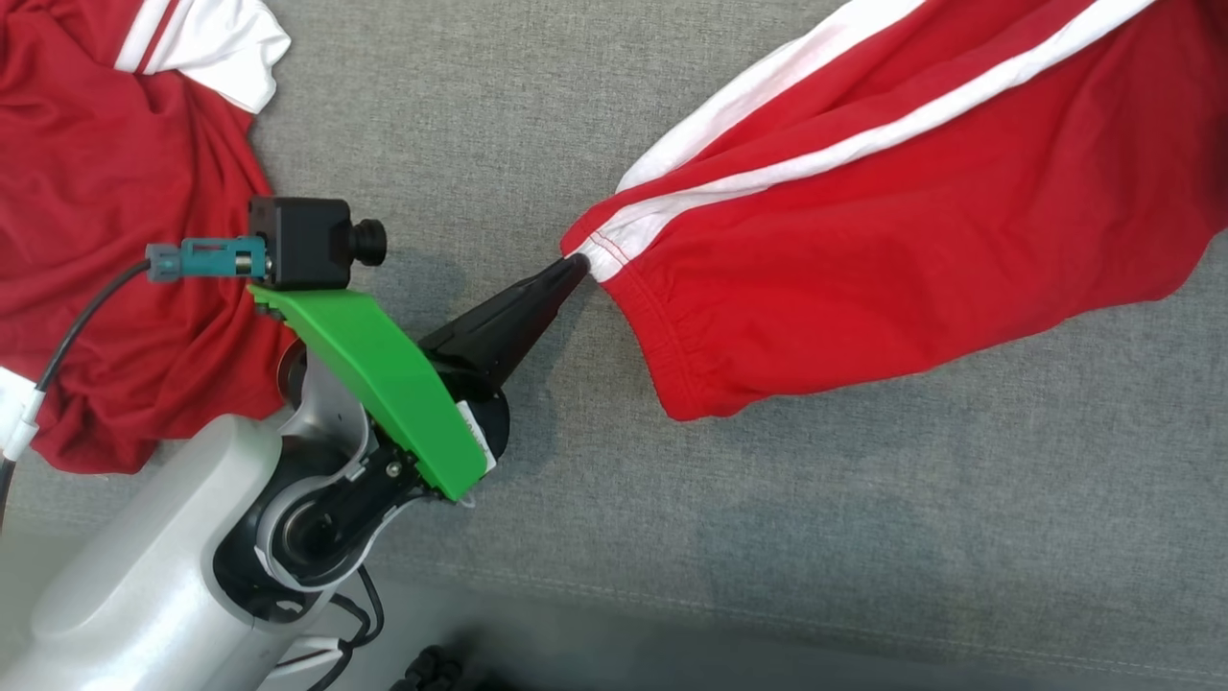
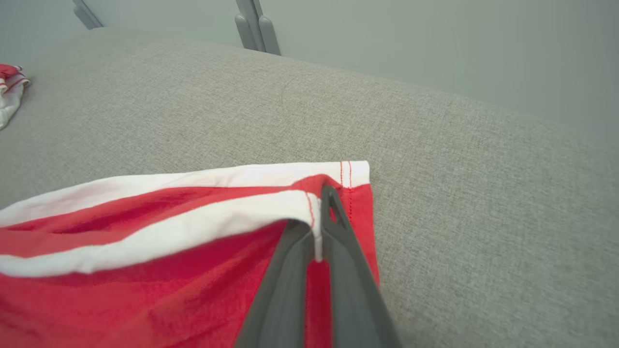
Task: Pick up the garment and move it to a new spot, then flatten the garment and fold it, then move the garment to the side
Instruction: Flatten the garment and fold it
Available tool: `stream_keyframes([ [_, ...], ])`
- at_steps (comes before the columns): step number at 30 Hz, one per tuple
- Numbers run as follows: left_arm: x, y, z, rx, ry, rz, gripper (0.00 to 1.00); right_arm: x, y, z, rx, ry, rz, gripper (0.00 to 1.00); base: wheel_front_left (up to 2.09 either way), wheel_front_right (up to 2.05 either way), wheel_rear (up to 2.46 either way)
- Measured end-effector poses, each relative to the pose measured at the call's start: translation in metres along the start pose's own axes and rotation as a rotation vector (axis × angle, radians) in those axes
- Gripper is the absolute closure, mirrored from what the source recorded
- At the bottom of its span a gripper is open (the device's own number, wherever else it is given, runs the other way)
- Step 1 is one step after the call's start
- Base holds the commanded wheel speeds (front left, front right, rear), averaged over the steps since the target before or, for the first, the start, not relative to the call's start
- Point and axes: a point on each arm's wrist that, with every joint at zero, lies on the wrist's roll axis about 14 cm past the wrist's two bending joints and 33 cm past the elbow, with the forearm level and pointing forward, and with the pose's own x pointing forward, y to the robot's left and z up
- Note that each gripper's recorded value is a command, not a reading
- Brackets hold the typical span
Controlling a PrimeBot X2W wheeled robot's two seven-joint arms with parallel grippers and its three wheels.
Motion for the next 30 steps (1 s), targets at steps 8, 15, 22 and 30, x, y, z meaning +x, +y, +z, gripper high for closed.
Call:
stream_keyframes([
  [8,0.001,-0.003,0.010,0.010,-0.028,-0.004,1.00,0.017,-0.006,0.002,0.013,0.006,-0.019,1.00,0.00,0.00,0.00],
  [15,0.003,0.003,0.007,-0.015,-0.015,0.012,1.00,0.028,-0.008,-0.005,-0.012,0.045,-0.028,1.00,0.00,0.00,0.00],
  [22,0.006,0.007,0.005,-0.046,-0.015,0.023,0.45,0.036,-0.006,-0.011,-0.015,0.065,-0.029,0.00,0.00,0.00,0.00],
  [30,0.009,0.006,0.009,-0.047,-0.035,0.023,0.00,0.040,-0.008,0.002,-0.033,0.011,-0.054,0.00,0.00,0.00,0.00],
])
